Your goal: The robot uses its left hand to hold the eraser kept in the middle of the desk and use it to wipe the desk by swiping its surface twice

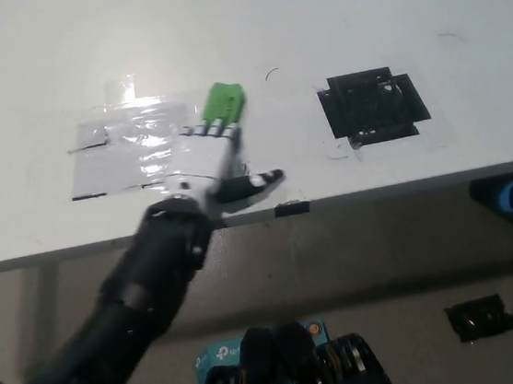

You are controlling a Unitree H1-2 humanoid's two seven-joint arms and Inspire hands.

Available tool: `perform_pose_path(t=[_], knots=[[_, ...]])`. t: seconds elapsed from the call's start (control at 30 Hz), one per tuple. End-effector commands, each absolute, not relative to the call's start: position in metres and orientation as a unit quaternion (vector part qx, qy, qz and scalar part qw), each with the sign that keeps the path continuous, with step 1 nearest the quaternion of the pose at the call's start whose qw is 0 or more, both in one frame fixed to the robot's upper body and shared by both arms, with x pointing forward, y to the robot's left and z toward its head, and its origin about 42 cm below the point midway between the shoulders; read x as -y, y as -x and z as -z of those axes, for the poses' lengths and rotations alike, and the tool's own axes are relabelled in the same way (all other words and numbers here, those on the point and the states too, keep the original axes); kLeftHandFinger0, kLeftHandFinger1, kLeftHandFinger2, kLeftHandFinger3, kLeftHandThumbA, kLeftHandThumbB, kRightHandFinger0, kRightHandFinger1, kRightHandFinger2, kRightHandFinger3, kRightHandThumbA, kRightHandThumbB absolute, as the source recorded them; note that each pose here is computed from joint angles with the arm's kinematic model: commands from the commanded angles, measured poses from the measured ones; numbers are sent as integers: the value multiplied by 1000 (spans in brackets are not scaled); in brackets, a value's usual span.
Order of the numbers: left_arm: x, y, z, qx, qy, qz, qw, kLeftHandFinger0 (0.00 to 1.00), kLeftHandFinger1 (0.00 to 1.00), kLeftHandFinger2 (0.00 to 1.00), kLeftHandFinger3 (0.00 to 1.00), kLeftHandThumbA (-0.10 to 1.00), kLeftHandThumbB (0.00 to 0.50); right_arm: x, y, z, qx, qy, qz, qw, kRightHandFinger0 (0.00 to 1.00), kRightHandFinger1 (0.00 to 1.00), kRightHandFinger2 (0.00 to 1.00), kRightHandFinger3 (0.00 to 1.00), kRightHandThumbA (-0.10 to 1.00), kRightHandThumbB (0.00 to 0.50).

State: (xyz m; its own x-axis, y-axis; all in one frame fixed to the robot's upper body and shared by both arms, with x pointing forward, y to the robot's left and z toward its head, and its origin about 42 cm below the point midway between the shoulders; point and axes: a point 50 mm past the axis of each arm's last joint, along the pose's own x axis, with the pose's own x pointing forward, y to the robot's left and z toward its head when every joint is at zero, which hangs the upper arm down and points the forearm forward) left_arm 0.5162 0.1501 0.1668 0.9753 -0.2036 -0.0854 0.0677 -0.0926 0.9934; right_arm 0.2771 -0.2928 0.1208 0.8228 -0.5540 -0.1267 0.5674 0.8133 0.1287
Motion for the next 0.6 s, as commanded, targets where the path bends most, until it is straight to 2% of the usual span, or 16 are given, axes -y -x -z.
perform_pose_path(t=[0.0,0.1,0.2,0.3,0.43,0.47,0.5,0.57], knots=[[-219,-480,-92,-129,-696,180,683,1000,1000,1000,1000,1000,465,293,-276,-129,-12,-88,302,949,1000,1000,1000,1000,1000,12],[-233,-474,-88,-143,-692,174,686,1000,1000,1000,1000,1000,488,295,-275,-129,-7,-91,300,950,1000,1000,1000,1000,1000,12],[-243,-470,-85,-156,-678,163,700,1000,1000,1000,1000,1000,482,295,-274,-129,-8,-94,302,949,1000,1000,1000,1000,1000,24],[-259,-459,-75,-181,-674,156,699,1000,1000,1000,1000,1000,466,296,-273,-128,-11,-87,301,950,1000,1000,1000,1000,1000,9],[-270,-447,-67,-195,-650,141,721,1000,1000,1000,1000,1000,461,296,-271,-126,-13,-84,302,950,1000,1000,1000,1000,1000,5],[-283,-438,-59,-216,-638,135,727,1000,1000,1000,1000,1000,440,296,-271,-125,-16,-85,304,949,1000,1000,1000,1000,1000,14],[-285,-436,-57,-222,-638,134,725,1000,1000,1000,1000,1000,440,297,-270,-125,-16,-87,305,948,1000,1000,1000,1000,1000,15],[-294,-430,-54,-230,-628,123,733,1000,1000,1000,1000,1000,380,298,-269,-125,-17,-91,307,947,1000,1000,1000,1000,1000,19]])
